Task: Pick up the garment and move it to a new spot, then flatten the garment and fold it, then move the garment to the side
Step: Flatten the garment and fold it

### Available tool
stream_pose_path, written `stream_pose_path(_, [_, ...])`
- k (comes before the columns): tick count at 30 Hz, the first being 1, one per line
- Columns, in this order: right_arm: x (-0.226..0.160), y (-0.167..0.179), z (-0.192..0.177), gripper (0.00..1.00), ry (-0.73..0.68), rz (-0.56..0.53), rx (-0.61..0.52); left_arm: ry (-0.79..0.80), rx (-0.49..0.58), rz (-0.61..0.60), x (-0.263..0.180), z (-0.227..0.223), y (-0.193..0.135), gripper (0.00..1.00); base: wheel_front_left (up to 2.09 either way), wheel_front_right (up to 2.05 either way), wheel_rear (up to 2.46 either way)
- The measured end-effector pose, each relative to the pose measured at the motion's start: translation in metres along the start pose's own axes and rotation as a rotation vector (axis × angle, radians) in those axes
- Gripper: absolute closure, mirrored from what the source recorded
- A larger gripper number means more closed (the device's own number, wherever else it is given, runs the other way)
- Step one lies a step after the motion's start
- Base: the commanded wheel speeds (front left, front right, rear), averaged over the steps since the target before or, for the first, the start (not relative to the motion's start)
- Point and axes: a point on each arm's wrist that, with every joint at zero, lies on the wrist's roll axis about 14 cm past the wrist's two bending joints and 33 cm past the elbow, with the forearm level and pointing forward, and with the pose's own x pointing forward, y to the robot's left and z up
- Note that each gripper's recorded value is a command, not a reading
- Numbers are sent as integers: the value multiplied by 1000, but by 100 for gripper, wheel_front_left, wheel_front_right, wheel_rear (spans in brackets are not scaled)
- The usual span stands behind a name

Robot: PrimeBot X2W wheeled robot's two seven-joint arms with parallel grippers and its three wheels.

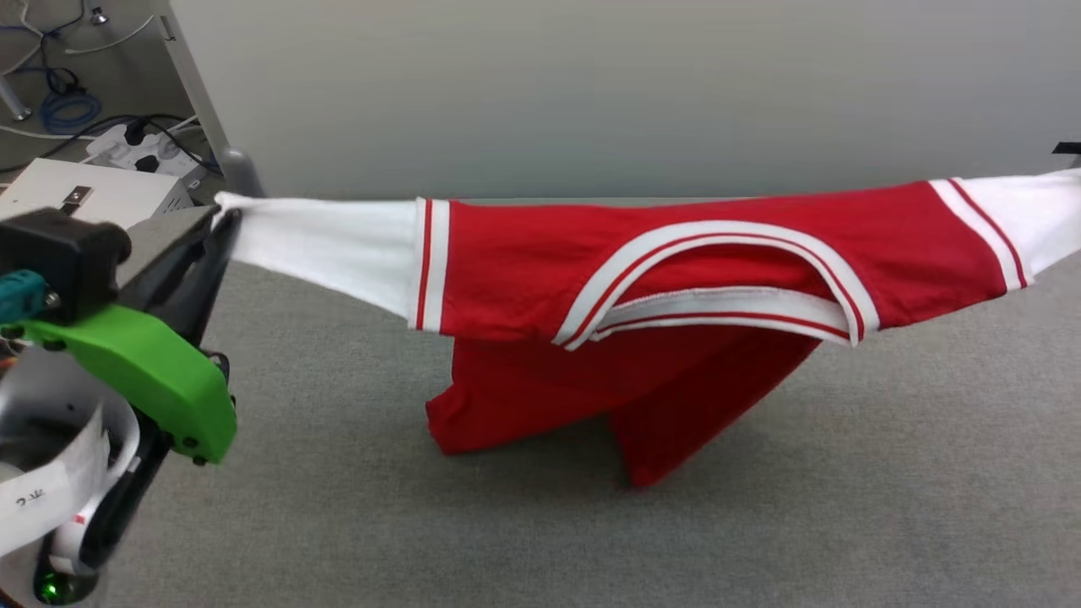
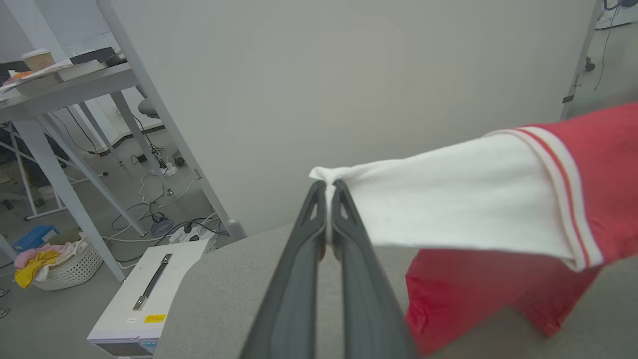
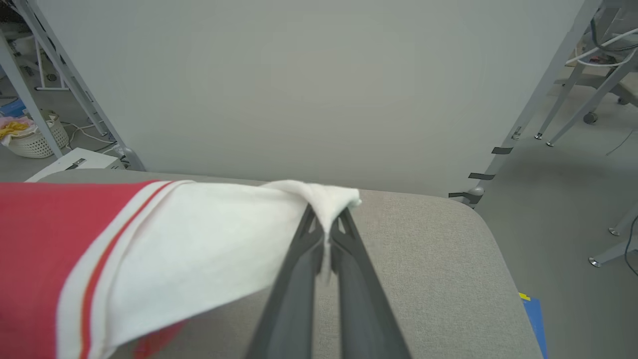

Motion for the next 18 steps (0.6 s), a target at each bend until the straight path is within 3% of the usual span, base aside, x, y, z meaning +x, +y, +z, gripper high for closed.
stream_pose_path(6, [2, -8, 41, 100, -86, -22, -33, -180, 29, -11, 16, 59, 8, 100, 0, 0, 0])
stream_pose_path(18, [71, -25, 97, 100, -202, -71, -98, -189, 148, -16, 97, 73, 44, 100, 0, 0, 0])
